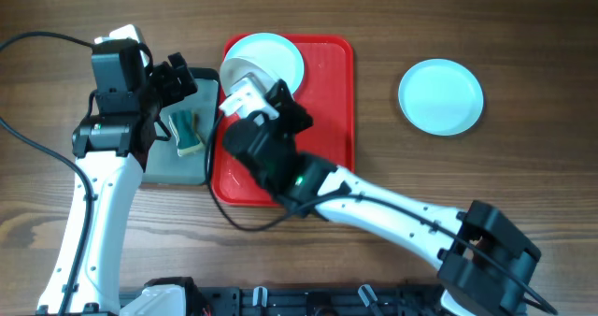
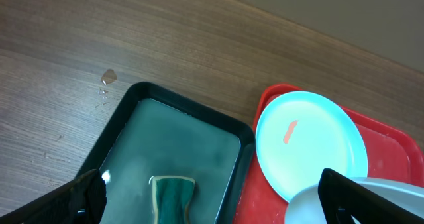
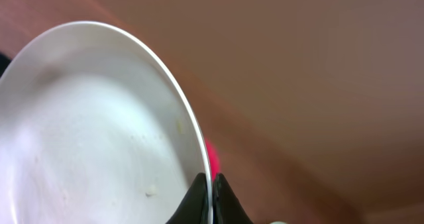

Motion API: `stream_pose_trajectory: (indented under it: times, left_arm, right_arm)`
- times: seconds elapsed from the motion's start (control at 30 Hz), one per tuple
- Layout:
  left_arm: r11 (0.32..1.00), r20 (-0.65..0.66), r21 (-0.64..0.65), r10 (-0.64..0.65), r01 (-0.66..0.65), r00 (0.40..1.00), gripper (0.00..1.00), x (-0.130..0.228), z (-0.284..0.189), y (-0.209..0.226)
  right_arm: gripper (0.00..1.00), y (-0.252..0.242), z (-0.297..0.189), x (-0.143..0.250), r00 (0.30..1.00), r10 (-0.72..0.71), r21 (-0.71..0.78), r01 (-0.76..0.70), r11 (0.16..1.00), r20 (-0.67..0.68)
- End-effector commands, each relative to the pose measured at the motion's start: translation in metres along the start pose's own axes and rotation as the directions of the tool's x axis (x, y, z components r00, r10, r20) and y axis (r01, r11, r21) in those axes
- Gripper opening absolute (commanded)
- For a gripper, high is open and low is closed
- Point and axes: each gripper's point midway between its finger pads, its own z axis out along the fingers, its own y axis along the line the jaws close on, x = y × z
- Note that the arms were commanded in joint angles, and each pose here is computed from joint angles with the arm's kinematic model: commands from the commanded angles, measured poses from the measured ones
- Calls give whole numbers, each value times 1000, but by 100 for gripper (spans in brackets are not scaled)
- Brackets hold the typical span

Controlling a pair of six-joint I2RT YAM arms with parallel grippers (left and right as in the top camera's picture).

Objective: Clean dirty plates on tray and stack at the side
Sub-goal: 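Carry the white plate right and set it on the light-blue plate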

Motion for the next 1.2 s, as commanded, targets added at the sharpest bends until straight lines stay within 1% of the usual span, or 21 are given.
stream_pose_trajectory:
  times: [0.0, 0.03, 0.07, 0.13, 0.17, 0.23, 0.27, 0.3, 0.37, 0.43, 0.47, 0.5, 0.63, 0.87, 0.97, 1.03, 1.17]
  left_arm:
    - [1000, 2, 3, -14, 14, 1000, 100, -2, 1, 0]
    - [1000, 2, 3, -14, 14, 1000, 100, -2, 1, 0]
    - [1000, 2, 3, -14, 14, 1000, 100, -2, 1, 0]
    - [1000, 2, 3, -14, 14, 1000, 100, -2, 1, 0]
    - [1000, 2, 3, -14, 14, 1000, 100, -2, 1, 0]
    - [1000, 2, 3, -14, 14, 1000, 100, -2, 1, 0]
    - [1000, 2, 3, -14, 14, 1000, 100, -2, 1, 0]
    - [1000, 2, 3, -14, 14, 1000, 100, -2, 1, 0]
    - [1000, 2, 3, -14, 14, 1000, 100, -2, 1, 0]
    - [1000, 2, 3, -14, 14, 1000, 100, -2, 1, 0]
    - [1000, 2, 3, -14, 14, 1000, 100, -2, 1, 0]
    - [1000, 2, 3, -14, 14, 1000, 100, -2, 1, 0]
    - [1000, 2, 3, -14, 14, 1000, 100, -2, 1, 0]
    - [1000, 2, 3, -14, 14, 1000, 100, -2, 1, 0]
    - [1000, 2, 3, -14, 14, 1000, 100, -2, 1, 0]
    - [1000, 2, 3, -14, 14, 1000, 100, -2, 1, 0]
    - [1000, 2, 3, -14, 14, 1000, 100, -2, 1, 0]
  right_arm:
    - [4, 23, 20, 15, 952, 287, -215, -305, 928, -110]
    - [4, 30, 25, 25, 930, 323, -272, -361, 892, -174]
    - [4, 33, 28, 31, 914, 345, -302, -398, 866, -215]
    - [4, 38, 35, 45, 858, 396, -364, -502, 785, -328]
    - [4, 39, 37, 49, 838, 409, -383, -533, 754, -362]
    - [4, 41, 41, 53, 794, 427, -447, -600, 664, -433]
    - [4, 39, 44, 54, 765, 440, -477, -640, 603, -471]
    - [4, 36, 46, 55, 745, 449, -487, -664, 568, -492]
    - [4, 22, 57, 60, 675, 493, -473, -737, 484, -548]
    - [4, 0, 72, 70, 589, 545, -423, -808, 411, -596]
    - [4, -29, 89, 86, 503, 598, -357, -864, 355, -624]
    - [4, -44, 97, 95, 465, 621, -324, -885, 333, -631]
    - [4, -92, 119, 130, 354, 687, -215, -935, 284, -635]
    - [4, -178, 135, 218, 162, 786, 49, -970, 237, -597]
    - [4, -204, 134, 249, 112, 816, 143, -962, 232, -567]
    - [4, -222, 131, 274, 84, 842, 238, -940, 245, -533]
    - [4, -251, 120, 319, 68, 881, 423, -858, 291, -468]
